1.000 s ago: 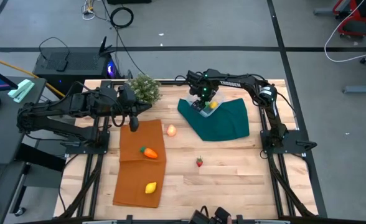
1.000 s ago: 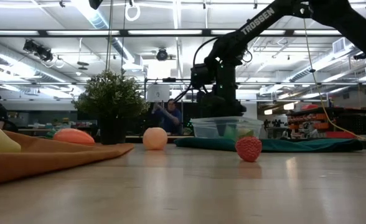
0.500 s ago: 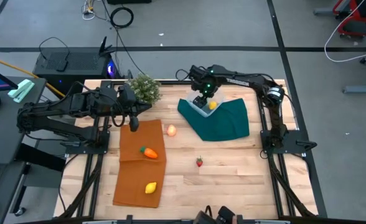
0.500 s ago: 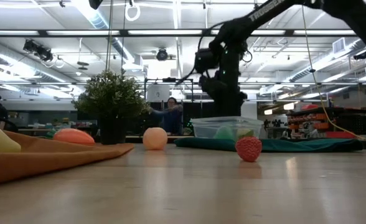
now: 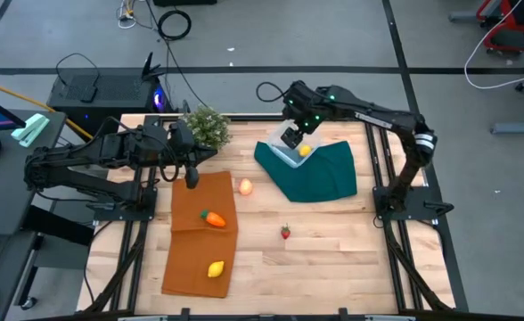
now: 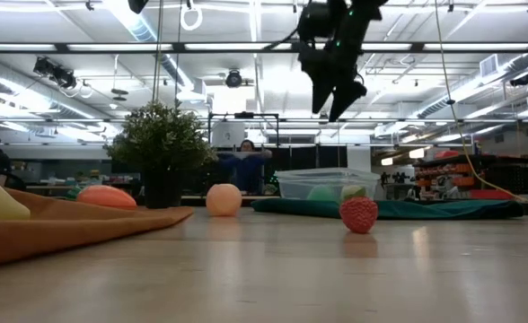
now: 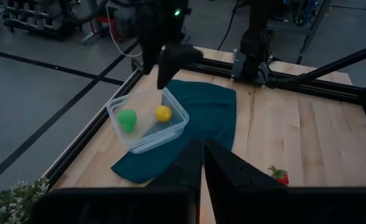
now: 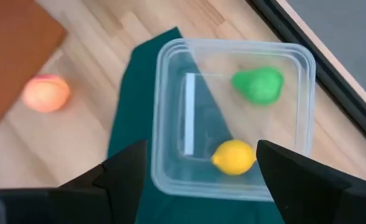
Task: Pick and placing Produce into tupperware
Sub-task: Put the strawberry into the transparent bin
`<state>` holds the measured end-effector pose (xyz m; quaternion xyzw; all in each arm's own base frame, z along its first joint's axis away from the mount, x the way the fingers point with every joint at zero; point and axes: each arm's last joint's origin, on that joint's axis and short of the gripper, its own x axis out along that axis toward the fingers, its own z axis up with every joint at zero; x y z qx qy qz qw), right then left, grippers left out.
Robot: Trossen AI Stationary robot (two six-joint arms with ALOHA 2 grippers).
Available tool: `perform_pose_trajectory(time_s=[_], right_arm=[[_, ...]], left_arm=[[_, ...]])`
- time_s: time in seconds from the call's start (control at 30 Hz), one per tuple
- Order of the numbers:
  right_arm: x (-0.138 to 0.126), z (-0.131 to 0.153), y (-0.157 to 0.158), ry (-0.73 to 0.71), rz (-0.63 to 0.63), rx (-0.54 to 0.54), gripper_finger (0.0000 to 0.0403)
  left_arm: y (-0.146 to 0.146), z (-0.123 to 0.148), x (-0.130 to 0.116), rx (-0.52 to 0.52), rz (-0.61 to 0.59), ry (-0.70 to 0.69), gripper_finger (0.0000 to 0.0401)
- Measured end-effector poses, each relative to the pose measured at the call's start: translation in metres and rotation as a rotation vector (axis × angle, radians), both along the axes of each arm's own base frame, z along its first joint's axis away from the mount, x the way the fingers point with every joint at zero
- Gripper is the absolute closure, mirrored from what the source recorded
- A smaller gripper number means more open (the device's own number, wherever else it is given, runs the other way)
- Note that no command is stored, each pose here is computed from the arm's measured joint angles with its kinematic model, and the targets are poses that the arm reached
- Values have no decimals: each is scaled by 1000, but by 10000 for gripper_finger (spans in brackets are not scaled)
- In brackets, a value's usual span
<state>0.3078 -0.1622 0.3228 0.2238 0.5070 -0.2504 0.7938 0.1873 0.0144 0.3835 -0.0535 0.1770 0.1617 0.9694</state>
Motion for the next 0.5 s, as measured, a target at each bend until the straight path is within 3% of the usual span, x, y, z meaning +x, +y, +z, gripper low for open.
perform_pose_trajectory(time_s=[0.2, 0.5], right_arm=[[-1, 16, 38, -15, 37, 24, 135], [6, 24, 94, -9, 94, -29, 135]], left_arm=[[0, 0, 0, 0, 0, 0, 382], [0, 0, 0, 0, 0, 1, 372]])
